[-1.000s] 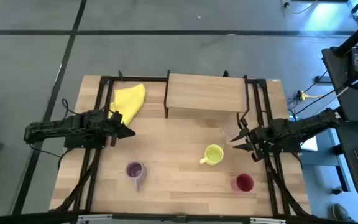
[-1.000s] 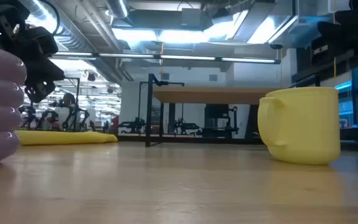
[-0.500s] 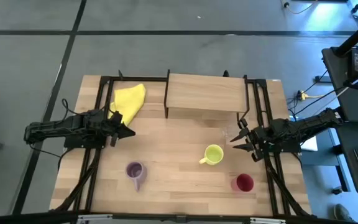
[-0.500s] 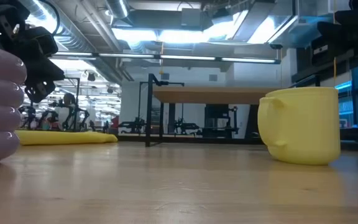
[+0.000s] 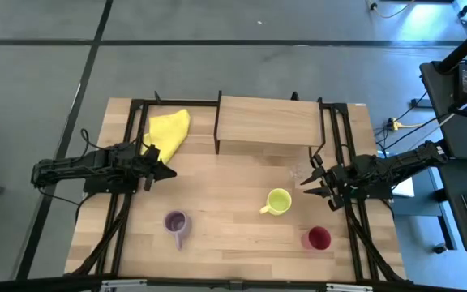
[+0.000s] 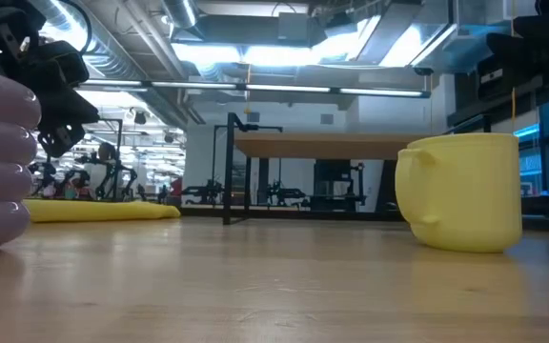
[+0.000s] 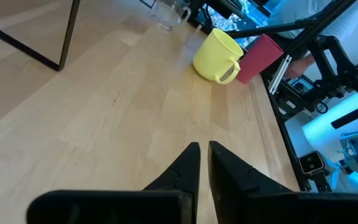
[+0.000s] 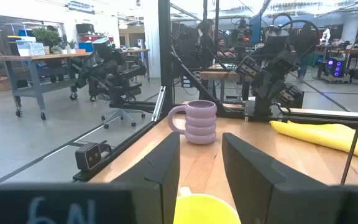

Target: Stack small to large cups/mugs on shelf

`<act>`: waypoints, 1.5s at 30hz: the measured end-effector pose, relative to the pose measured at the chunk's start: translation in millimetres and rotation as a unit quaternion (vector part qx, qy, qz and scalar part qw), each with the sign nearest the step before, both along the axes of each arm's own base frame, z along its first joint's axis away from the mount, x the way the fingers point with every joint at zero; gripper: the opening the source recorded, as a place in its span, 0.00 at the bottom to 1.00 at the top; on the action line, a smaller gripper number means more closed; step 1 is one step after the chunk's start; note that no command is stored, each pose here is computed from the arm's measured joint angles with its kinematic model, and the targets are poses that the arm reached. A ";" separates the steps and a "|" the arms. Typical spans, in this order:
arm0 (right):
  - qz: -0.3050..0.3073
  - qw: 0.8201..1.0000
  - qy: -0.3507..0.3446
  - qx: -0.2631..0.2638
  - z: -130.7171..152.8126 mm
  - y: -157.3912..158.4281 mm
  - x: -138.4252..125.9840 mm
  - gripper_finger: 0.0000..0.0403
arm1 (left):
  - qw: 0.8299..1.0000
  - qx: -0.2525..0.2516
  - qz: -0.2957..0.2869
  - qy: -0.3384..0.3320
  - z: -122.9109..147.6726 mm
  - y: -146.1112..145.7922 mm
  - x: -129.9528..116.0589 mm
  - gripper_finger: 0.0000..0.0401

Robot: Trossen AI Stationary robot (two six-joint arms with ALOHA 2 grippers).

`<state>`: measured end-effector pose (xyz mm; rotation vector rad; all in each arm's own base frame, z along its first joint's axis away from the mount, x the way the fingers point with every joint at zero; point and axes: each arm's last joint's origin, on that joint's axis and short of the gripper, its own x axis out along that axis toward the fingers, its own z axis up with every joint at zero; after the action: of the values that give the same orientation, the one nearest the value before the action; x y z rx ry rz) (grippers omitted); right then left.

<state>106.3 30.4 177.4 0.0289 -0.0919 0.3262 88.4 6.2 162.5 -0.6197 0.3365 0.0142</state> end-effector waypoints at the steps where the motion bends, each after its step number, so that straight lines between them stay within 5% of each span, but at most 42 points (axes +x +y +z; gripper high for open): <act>1: 0.000 1.000 0.000 0.000 0.0 0.0 0.0 0.30 | 1.000 0.000 0.000 0.000 -0.1 0.0 0.0 0.07; 39: 0.000 1.000 -0.002 -0.002 0.2 0.0 0.0 0.30 | 1.000 0.000 0.000 0.000 -0.1 0.0 0.0 0.07; 45: -0.032 0.993 -0.098 -0.061 14.2 -1.6 -2.1 0.30 | 1.000 0.000 0.000 0.000 -0.1 0.0 0.0 0.07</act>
<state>104.3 28.8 191.6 -0.1277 -0.2678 0.2694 88.4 6.2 162.4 -0.6196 0.3365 0.0141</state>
